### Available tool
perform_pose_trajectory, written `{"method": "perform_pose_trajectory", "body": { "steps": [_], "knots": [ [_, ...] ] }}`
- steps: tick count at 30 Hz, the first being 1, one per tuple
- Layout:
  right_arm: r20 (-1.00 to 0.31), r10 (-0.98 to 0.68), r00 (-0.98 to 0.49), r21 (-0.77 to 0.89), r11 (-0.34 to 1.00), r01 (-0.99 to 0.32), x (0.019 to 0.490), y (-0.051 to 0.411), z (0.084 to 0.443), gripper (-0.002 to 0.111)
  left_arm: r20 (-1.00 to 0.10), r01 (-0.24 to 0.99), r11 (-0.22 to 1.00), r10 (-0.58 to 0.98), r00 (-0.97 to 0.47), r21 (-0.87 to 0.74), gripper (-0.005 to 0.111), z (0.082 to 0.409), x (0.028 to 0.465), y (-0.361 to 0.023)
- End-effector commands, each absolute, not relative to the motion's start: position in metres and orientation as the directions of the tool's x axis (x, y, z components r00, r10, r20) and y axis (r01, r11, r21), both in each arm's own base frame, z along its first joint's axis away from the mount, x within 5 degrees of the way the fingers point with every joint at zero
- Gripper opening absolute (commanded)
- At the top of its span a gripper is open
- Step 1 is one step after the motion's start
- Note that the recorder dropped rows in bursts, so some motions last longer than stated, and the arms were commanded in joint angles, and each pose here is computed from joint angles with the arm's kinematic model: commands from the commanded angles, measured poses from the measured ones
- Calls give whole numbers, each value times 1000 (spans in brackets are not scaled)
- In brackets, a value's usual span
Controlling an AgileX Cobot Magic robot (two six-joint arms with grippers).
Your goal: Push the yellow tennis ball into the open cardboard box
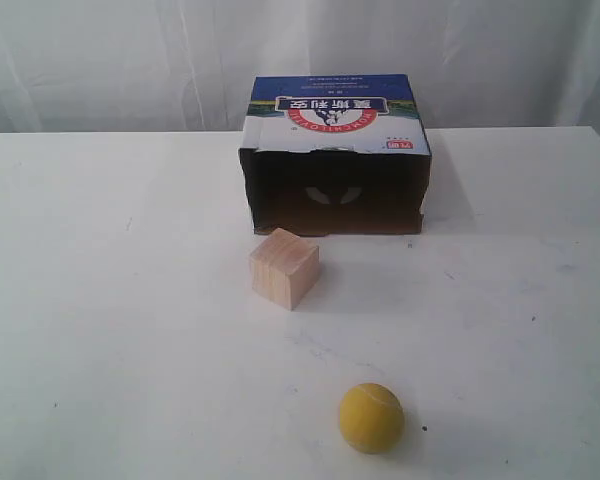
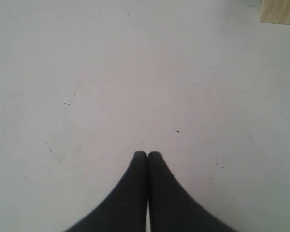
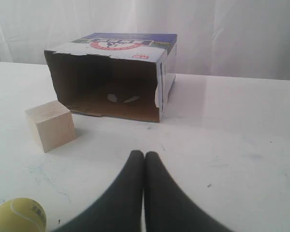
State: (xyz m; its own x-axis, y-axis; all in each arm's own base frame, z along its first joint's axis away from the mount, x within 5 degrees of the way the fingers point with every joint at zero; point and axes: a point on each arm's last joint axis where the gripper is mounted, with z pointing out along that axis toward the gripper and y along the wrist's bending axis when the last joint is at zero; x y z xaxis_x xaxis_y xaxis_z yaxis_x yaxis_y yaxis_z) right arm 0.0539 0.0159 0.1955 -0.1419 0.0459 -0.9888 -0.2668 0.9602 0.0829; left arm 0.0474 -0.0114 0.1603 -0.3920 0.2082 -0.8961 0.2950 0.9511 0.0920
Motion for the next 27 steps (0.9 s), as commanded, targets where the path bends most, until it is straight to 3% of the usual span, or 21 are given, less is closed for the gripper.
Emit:
{"method": "perform_pose_trajectory", "body": {
  "steps": [1, 21, 27],
  "knots": [
    [-989, 50, -139, 85, 962, -260, 54, 15, 194, 0, -888, 301, 949, 217, -405, 94, 0, 158, 47, -11],
    [-991, 56, -118, 85, 962, -261, 54, 15, 196, 0, -888, 301, 949, 217, -405, 94, 0, 158, 47, -11],
    [-988, 144, 55, 123, 953, -276, 48, 14, 241, 0, -888, 301, 949, 217, -405, 94, 0, 158, 47, -11]
  ]
}}
